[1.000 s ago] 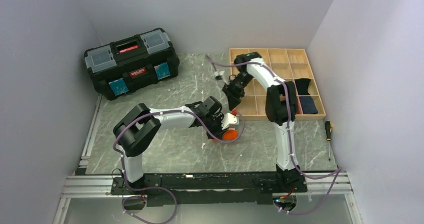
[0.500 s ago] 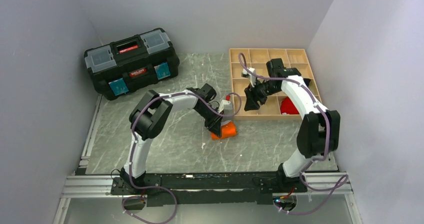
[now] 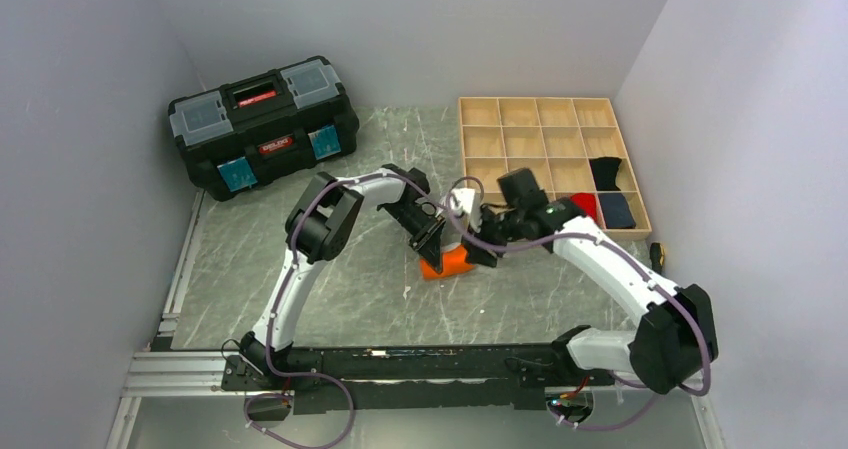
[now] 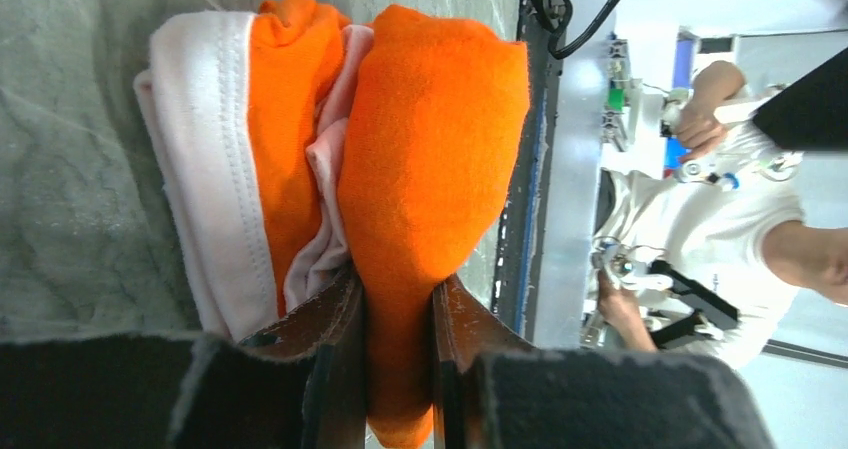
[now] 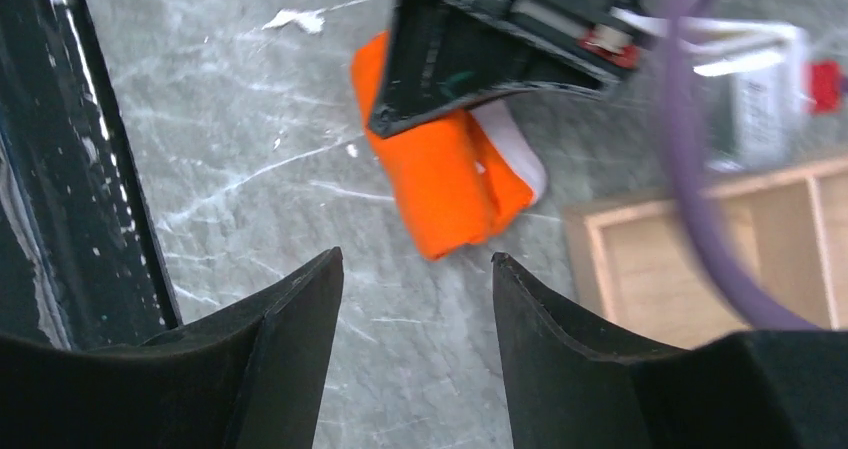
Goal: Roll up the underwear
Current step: Roll the underwear to the center of the board.
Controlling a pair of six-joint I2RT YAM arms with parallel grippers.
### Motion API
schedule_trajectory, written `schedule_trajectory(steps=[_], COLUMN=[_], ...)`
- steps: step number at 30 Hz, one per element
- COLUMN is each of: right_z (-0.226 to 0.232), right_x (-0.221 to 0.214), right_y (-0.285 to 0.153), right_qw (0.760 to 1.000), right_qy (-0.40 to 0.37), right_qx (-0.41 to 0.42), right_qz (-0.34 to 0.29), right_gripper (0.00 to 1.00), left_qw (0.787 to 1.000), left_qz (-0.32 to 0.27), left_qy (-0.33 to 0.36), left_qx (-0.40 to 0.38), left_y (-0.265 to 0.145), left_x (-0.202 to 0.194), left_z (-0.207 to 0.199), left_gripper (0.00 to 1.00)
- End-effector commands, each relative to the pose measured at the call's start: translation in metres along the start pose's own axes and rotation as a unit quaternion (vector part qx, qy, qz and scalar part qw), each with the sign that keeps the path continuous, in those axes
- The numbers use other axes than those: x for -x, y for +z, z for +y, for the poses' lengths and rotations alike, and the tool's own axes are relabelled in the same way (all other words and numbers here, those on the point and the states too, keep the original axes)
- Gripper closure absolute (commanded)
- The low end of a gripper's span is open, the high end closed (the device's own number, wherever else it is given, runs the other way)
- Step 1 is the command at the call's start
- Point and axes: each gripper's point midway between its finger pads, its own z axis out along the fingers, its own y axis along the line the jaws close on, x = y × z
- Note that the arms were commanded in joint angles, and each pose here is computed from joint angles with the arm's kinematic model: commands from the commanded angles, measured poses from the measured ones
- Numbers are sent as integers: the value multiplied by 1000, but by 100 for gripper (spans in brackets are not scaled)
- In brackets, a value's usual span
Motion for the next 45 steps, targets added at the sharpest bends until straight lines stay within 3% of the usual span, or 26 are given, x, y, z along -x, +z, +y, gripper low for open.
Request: schedule_trajectory(steps=[1,18,37,45], right_z=[-2,40,44,51], right_x=[8,-30,-61,-81], right_y=[13,81,105,115], right_qw=[994,962,951,947], right_qy=[-87,-227,-236,-232], right_qx=[-68,-44,-28,8], right_qz=[15,144,198,224], right_gripper=[41,39,42,64], left_qw=[988,983,984,984], left_qz=[117,127,127,126], left_qy=[-90,-129,-125,-123], left_qx=[44,17,12,8], left_y=[13,14,13,13], left_x=[-72,-72,-74,-77], left_z=[40,39,38,35], left_gripper=[100,100,100,100])
